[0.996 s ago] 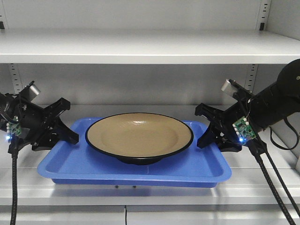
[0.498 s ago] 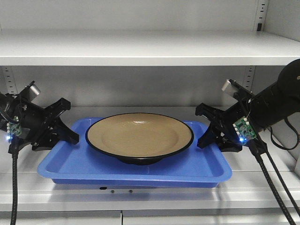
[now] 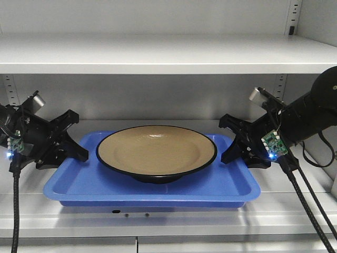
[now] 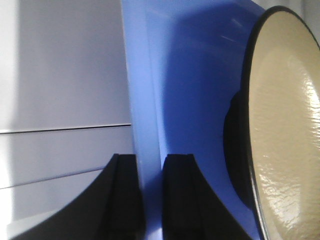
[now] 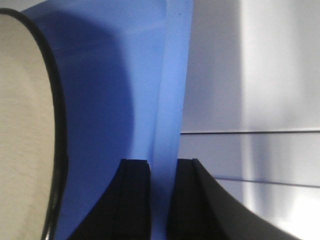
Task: Place disk in tray to left cabinet
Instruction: 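Lower the tray onto the cabinet shelf with both grippers, then open both grippers and withdraw them from the tray edges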
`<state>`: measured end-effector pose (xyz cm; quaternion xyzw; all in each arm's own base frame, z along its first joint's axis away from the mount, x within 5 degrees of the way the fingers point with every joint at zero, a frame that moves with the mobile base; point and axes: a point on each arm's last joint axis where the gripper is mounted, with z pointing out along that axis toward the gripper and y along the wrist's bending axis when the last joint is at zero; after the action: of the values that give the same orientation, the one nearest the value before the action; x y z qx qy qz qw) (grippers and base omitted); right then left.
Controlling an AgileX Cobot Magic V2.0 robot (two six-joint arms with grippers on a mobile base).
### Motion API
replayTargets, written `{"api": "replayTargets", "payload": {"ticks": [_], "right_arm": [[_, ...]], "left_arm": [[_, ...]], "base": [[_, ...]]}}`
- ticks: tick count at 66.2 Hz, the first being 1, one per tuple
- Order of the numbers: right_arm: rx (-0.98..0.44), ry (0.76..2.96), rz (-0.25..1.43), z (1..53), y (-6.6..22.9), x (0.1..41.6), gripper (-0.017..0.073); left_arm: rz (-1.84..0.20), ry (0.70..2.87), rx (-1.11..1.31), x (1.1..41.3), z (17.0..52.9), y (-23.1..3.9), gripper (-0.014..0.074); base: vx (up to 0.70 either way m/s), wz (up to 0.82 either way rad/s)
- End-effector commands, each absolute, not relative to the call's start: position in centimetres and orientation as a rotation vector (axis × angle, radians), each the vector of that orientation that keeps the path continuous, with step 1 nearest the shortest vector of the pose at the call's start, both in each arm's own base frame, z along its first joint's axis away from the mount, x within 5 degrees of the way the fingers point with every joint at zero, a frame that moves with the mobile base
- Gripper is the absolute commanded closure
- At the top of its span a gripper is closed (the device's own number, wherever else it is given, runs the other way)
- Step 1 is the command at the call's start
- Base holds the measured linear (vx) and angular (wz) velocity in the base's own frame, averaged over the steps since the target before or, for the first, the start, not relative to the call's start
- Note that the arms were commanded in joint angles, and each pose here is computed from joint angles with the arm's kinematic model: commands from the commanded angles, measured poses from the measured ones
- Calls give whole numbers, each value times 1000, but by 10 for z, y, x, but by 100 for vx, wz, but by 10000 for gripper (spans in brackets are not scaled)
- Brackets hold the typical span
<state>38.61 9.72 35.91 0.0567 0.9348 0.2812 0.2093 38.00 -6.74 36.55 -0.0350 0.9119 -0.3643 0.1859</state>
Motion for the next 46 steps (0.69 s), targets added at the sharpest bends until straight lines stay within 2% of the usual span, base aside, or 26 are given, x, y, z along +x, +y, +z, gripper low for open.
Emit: {"api": "replayTargets", "payload": {"ticks": [1,10,23,34,46], "right_arm": [[154,2403,998,401,114,376,563],[156,2372,978,391,114,389,563],[59,2296,909,379,115,406,563],[-14,2249,846,371,115,417,561],[3,2234,826,361,114,427,556]], "left_arm": [[-1228,2389,-67,364,409,-87,594],[-1115,2339,-109,373,408,-82,594],[-1059,2245,-192,391,402,-78,594],[-1046,2257,-253,412,379,-77,594],[-1038,2279,-285,424,361,-76,590]], "base": [[0,0],[0,0],[0,0],[0,0],[0,0]]}}
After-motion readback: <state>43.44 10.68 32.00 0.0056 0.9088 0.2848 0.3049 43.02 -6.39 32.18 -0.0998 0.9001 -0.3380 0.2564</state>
